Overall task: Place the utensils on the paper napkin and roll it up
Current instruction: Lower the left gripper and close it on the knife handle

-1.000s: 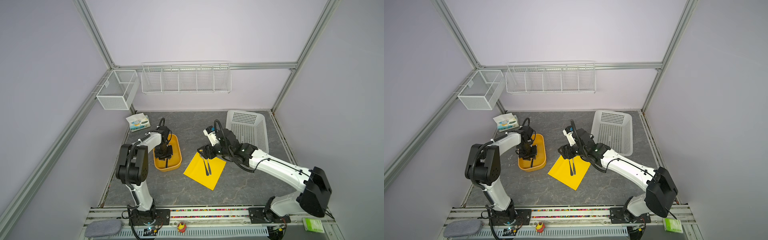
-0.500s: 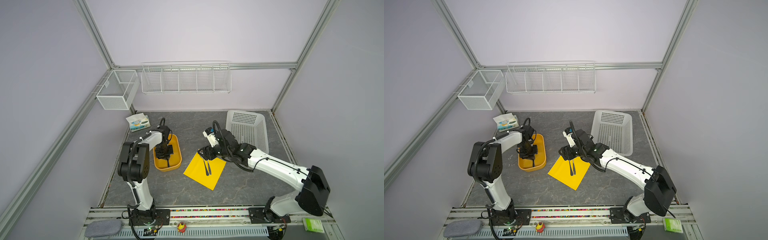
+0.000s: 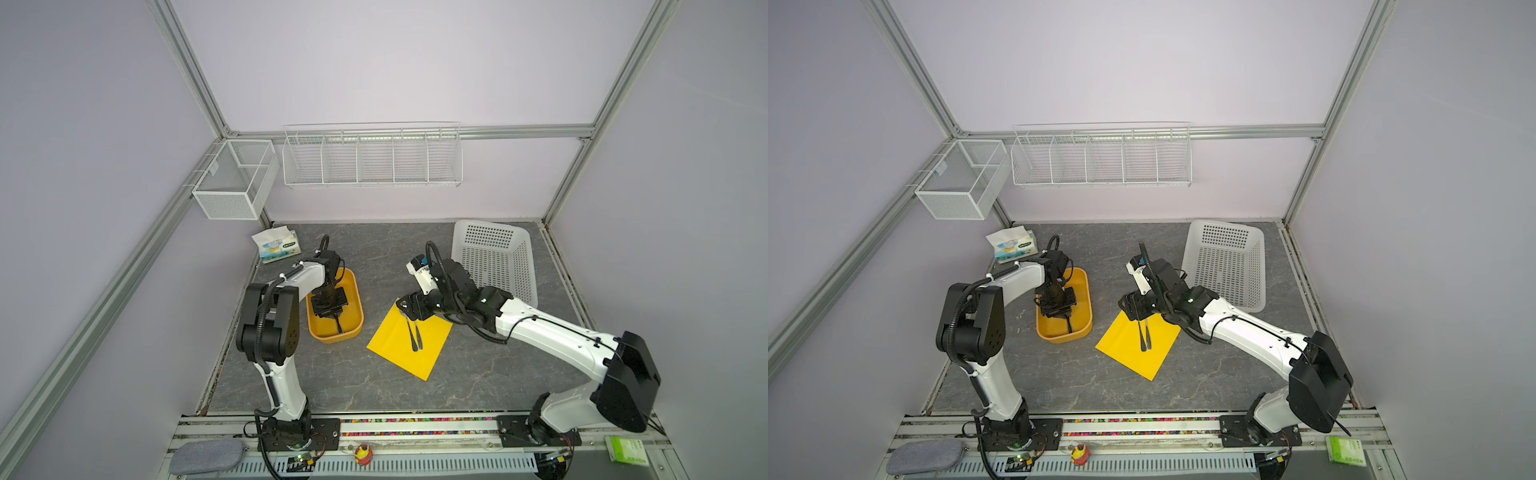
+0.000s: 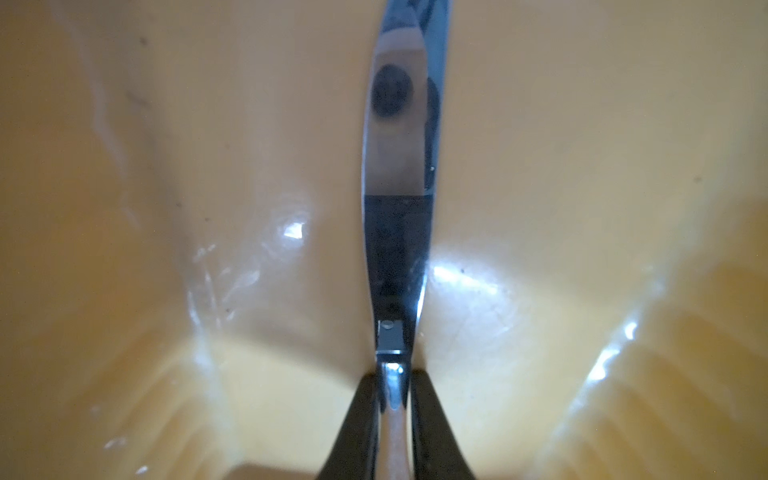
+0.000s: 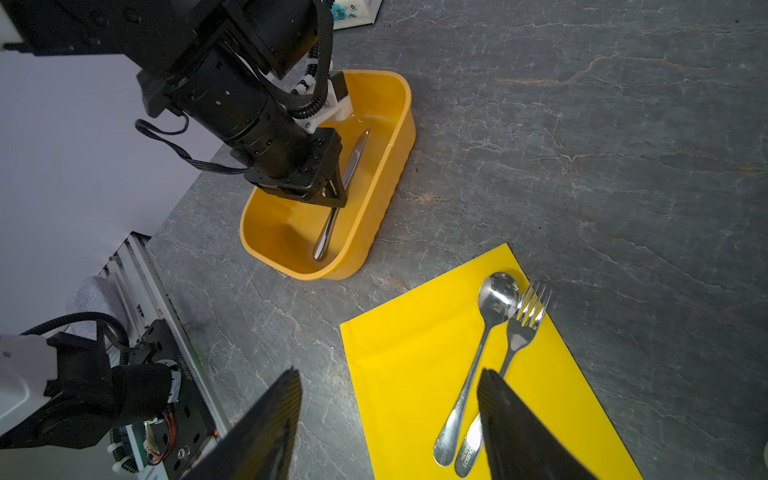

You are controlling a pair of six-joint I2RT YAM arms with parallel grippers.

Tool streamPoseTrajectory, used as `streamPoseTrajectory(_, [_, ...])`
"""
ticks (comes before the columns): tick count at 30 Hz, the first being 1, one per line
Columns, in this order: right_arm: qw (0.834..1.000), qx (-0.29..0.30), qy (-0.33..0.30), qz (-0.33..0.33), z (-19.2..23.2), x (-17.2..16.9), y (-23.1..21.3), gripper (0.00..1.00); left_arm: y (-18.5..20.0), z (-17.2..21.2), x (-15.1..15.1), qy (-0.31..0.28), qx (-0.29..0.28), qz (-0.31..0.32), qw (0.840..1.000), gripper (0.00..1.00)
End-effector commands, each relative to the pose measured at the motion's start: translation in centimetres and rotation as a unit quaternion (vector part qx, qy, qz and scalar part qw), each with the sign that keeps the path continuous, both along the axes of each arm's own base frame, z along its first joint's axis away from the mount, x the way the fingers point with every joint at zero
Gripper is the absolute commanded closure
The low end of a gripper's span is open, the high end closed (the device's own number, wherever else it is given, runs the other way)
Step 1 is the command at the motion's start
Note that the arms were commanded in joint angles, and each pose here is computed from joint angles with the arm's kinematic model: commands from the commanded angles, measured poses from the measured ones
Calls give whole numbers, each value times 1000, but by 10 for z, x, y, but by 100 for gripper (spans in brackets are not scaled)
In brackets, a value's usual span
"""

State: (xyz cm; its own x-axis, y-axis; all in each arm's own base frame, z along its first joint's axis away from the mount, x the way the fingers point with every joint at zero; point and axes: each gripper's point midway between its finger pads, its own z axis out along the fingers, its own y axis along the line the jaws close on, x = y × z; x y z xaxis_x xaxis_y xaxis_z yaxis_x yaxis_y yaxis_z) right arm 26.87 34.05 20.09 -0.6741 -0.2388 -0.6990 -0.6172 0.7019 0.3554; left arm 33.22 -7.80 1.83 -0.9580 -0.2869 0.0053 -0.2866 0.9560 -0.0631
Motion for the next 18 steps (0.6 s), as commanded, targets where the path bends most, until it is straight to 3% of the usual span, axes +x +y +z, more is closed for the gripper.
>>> streamPoseTrajectory(1, [1000, -1, -12, 6, 7, -4, -3, 30, 5, -24, -21, 41, 9, -5, 999, 82])
streamPoseTrajectory(7, [1000, 7, -18, 8, 11, -6, -5, 30, 1, -27, -21, 42, 0, -11, 999, 85])
streamPoseTrajectory(13, [1000, 4, -23, 3, 13, -8, -10, 30, -3, -24, -20, 40, -12, -15, 999, 95])
streamPoseTrajectory(18, [1000, 8, -27, -5, 15, -8, -13, 30, -7, -7, -13, 15, -25, -9, 1000, 96])
